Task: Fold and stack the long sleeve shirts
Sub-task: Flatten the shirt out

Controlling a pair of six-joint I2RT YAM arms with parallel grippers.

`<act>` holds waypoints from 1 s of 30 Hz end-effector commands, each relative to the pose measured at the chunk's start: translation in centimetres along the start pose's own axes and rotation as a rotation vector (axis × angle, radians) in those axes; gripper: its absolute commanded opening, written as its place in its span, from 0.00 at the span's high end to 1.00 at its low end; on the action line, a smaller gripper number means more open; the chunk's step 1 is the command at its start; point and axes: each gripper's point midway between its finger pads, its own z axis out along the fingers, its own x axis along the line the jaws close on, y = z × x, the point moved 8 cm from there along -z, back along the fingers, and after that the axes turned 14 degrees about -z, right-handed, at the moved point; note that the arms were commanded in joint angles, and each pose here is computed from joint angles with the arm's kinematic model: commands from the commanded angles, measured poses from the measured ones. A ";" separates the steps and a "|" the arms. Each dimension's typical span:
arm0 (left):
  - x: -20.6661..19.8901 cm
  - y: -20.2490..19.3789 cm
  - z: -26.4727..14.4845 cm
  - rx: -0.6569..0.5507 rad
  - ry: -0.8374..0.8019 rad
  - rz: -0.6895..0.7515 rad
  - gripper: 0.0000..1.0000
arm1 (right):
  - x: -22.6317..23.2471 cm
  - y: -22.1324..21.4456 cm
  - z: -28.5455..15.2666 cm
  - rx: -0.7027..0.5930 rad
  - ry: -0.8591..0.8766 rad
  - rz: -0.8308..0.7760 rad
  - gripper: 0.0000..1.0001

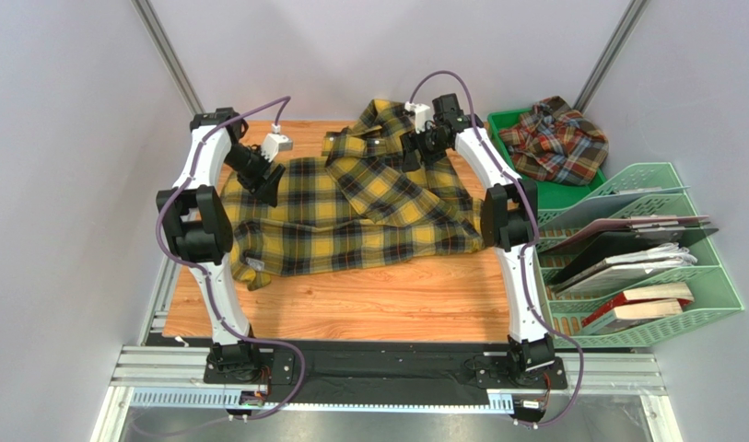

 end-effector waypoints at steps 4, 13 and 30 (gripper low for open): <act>-0.8 -2.1 -0.2 0.078 0.010 -0.025 0.18 | 0.0 1.8 2.3 -0.103 -0.016 0.004 0.27; -0.1 -2.7 0.7 0.103 0.034 -0.031 0.18 | 1.5 1.4 4.3 -0.096 0.057 0.014 0.38; -0.6 -4.1 0.6 0.194 -0.022 0.024 0.46 | 3.4 2.7 -0.2 -0.105 0.113 -0.020 1.00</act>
